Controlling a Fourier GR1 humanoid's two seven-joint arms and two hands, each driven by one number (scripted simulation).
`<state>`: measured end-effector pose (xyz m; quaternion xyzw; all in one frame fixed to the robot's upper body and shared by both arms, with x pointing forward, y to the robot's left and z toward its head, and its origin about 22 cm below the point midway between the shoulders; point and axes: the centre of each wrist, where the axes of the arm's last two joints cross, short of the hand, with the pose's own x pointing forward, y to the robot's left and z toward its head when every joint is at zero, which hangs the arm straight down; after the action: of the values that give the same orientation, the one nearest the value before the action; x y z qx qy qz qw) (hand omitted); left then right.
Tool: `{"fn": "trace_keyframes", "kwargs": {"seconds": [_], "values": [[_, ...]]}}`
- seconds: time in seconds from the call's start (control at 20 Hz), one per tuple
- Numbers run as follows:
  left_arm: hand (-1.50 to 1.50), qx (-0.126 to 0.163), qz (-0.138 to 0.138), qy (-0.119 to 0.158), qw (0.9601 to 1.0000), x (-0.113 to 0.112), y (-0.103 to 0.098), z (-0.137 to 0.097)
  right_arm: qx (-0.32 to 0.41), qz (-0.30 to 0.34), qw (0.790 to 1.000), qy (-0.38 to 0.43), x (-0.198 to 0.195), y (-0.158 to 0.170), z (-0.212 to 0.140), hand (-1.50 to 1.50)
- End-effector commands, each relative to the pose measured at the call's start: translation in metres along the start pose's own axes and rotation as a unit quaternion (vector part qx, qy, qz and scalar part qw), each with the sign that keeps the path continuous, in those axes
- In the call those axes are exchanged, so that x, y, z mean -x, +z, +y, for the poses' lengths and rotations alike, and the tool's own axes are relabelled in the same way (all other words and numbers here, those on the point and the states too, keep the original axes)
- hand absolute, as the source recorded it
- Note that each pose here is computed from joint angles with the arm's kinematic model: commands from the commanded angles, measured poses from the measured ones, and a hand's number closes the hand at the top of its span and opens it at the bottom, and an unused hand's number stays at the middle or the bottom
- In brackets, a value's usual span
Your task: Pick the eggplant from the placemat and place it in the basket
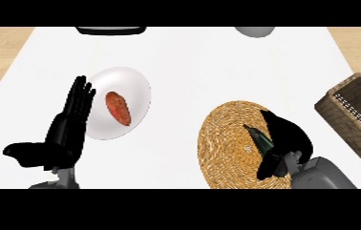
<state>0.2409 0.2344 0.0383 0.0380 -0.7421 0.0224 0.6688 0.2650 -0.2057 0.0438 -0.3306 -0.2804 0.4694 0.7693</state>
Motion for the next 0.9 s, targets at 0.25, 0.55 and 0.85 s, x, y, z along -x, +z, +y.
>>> {"fn": "trace_keyframes", "kwargs": {"seconds": [0.25,0.55,0.85], "values": [[0.0,-0.004,0.006,0.001,1.0,-0.004,0.001,0.004,-0.004,0.033,0.999,0.012,-0.006,0.001,0.023,-1.5],[0.0,0.002,0.007,0.003,1.0,0.006,-0.005,-0.017,-0.05,0.018,0.998,0.029,0.004,-0.024,0.023,1.5],[0.0,-0.006,-0.001,0.001,1.0,0.009,-0.014,-0.001,-0.041,-0.018,0.996,0.078,0.009,-0.028,0.01,1.5]]}}
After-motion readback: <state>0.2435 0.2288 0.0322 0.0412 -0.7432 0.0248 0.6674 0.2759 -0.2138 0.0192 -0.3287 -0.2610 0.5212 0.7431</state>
